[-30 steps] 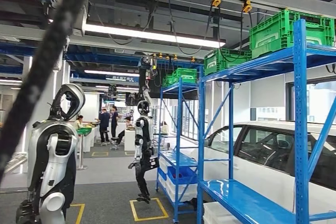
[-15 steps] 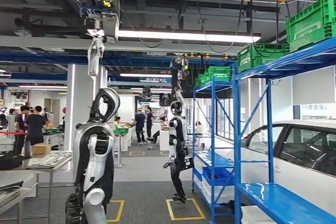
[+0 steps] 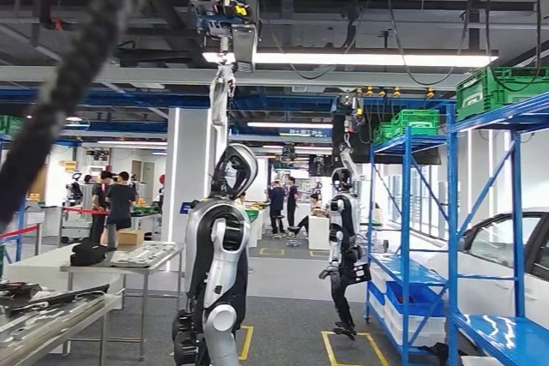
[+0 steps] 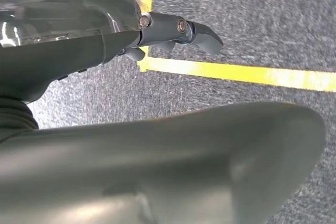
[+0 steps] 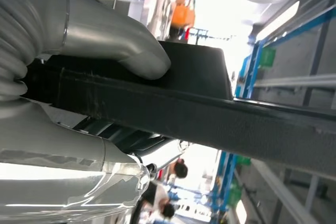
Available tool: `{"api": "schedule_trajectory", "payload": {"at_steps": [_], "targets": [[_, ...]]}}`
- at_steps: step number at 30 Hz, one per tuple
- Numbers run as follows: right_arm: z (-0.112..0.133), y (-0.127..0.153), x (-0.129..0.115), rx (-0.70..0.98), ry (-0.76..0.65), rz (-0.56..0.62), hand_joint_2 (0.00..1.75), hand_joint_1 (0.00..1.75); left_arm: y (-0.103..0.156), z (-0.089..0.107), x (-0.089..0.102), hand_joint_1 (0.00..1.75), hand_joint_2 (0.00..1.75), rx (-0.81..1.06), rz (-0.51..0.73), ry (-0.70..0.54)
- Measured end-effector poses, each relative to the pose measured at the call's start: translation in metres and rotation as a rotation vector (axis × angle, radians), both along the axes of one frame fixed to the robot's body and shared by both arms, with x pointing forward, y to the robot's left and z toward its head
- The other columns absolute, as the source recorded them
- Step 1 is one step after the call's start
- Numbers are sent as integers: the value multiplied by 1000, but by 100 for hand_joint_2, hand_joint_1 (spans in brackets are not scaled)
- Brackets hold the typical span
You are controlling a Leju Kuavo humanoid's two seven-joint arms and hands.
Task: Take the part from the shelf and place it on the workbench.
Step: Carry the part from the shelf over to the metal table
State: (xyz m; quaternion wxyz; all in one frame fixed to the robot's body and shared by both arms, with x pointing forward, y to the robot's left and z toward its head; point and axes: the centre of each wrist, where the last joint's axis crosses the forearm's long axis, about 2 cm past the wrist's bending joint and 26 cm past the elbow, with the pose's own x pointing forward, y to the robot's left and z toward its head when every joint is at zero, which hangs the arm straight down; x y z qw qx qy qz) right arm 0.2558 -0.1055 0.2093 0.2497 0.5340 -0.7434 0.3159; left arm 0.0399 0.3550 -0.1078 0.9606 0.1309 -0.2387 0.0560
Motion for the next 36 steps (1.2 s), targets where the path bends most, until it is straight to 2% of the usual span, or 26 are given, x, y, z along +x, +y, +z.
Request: {"api": "schedule_trajectory", "payload": {"at_steps": [36], "targets": [[2,0,-4,7,-4,13,175,175,-1,0,-4,0,175,-1,2,2]]}}
